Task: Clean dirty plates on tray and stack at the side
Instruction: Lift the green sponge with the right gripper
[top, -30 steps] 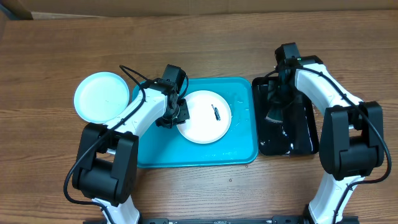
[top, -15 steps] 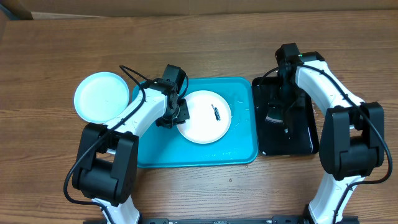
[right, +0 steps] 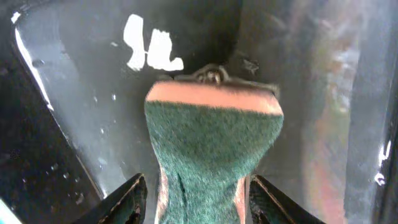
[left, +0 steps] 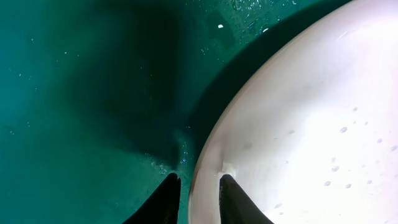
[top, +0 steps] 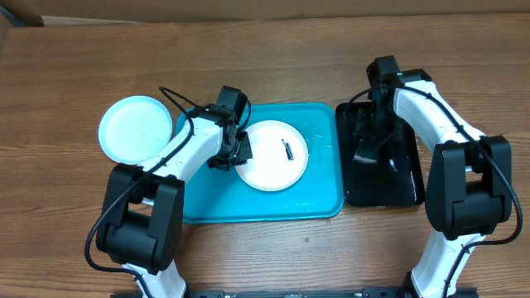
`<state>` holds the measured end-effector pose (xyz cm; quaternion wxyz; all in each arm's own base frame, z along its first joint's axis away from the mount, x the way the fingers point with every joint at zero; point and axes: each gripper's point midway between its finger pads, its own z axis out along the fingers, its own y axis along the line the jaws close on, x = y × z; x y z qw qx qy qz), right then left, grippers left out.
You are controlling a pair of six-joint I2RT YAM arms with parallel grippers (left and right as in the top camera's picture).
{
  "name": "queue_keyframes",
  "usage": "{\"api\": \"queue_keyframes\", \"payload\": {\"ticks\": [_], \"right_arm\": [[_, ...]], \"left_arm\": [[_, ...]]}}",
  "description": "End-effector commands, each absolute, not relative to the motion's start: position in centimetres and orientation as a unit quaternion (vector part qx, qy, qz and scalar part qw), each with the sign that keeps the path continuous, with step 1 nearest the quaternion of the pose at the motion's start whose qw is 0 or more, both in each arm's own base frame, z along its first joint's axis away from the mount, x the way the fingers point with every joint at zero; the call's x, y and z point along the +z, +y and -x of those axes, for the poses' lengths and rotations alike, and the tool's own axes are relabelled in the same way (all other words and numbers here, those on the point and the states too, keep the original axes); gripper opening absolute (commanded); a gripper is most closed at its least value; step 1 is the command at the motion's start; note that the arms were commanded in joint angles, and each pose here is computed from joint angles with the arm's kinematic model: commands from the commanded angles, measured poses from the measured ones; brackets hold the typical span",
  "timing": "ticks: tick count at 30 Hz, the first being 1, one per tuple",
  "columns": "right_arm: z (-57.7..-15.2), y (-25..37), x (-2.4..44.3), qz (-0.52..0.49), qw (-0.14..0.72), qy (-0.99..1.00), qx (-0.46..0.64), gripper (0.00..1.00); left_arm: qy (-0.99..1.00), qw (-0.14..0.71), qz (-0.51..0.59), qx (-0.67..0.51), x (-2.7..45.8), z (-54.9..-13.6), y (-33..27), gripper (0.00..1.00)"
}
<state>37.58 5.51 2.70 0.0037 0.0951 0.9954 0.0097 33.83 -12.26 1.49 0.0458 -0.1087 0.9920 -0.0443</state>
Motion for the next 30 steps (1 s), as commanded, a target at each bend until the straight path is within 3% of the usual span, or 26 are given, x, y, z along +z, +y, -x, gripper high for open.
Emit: {"api": "queue_keyframes", "payload": {"ticks": [1,4,11,13,22,25,30], "right_arm": [[-37.4,5.6,2.8,-0.100,0.011,0.995,0.017,0.52],[-37.5,5.6,2.2,-0.100,0.018,0.995,0.019,0.46],[-38.5,5.5,3.1,-0.098,0.034,0.994,0.015,0.16],[-38.7,5.5,3.8,-0.096,0.037,0.995,0.016,0.04],[-38.9,5.5,5.9,-0.071,0.054,0.996,0.018,0.04],[-38.8,5.5,5.9,-0.071,0.052,0.996,0.018,0.04],[-38.9,5.5,6.4,-0.070,0.055,0.996,0.018,0.04]], "left_arm": [[0.993,0.034,0.099,-0.045,0.9,-33.3,-12.6,0.24],[0.993,0.034,0.099,-0.045,0.9,-33.3,-12.6,0.24],[0.993,0.034,0.100,-0.045,0.9,-33.3,-12.6,0.24],[0.993,0.034,0.099,-0.045,0.9,-33.3,-12.6,0.24],[0.993,0.034,0.100,-0.045,0.9,-33.4,-12.6,0.23],[0.993,0.035,0.100,-0.045,0.9,-33.4,-12.6,0.04],[0.992,0.032,0.116,-0.044,0.8,-33.3,-12.5,0.04]]}}
